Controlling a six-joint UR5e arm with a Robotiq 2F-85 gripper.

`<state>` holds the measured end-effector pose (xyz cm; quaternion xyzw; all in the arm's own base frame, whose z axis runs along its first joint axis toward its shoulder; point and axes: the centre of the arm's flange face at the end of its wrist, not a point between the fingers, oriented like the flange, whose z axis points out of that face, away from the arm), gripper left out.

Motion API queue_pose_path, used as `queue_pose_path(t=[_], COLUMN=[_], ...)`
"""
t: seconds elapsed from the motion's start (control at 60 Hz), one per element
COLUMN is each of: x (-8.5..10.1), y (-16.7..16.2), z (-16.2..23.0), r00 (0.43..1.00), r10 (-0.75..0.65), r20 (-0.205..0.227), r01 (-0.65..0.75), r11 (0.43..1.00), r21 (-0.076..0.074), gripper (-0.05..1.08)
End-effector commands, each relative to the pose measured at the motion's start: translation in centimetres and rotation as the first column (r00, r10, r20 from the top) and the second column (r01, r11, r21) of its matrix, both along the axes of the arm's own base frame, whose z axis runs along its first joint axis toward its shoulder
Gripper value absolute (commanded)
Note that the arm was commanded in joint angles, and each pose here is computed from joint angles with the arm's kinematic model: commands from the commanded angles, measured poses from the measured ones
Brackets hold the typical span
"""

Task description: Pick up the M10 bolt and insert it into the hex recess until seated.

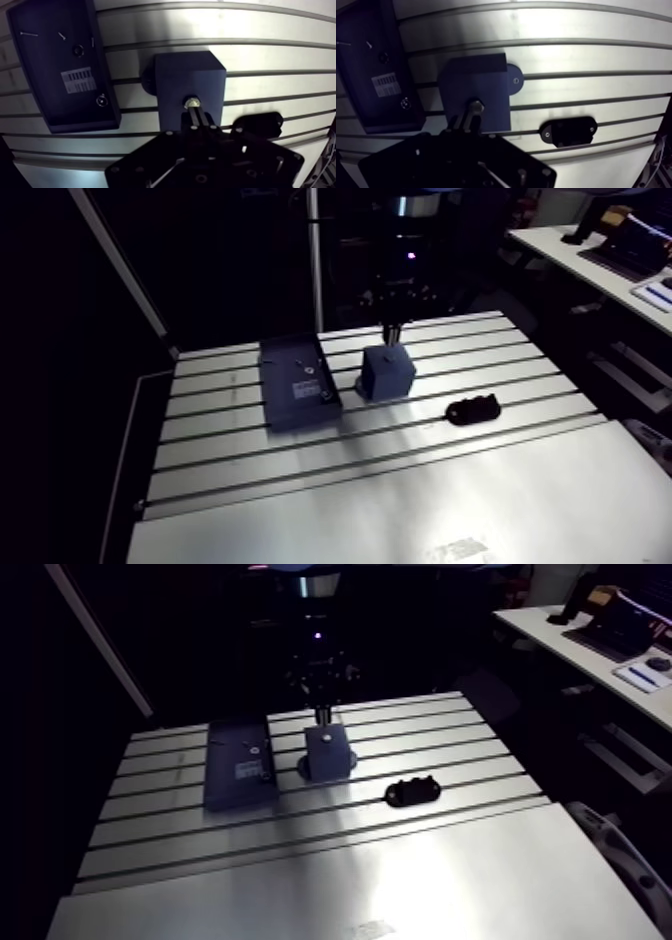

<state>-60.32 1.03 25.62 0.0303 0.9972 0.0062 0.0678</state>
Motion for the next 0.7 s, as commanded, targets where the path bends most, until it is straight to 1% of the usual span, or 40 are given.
queue_pose_path(t=[0.017,0.5,0.533,0.617,0.7], x=[0.2,0.6,0.7,0.5,0.5], y=[-0.1,-0.5,-0.5,-0.4,-0.4], z=[-0.3,-1.6,-1.7,-1.6,-1.6], r00=[1.000,0.999,0.999,1.000,1.000], r10=[0.008,0.022,0.022,0.022,0.022], r20=[0.006,0.026,0.025,0.005,0.001], r01=[-0.008,-0.022,-0.022,-0.022,-0.022], r11=[1.000,1.000,1.000,1.000,1.000], r21=[-0.003,-0.009,-0.009,-0.004,-0.003], gripper=[1.08,1.08,1.08,1.08,1.08])
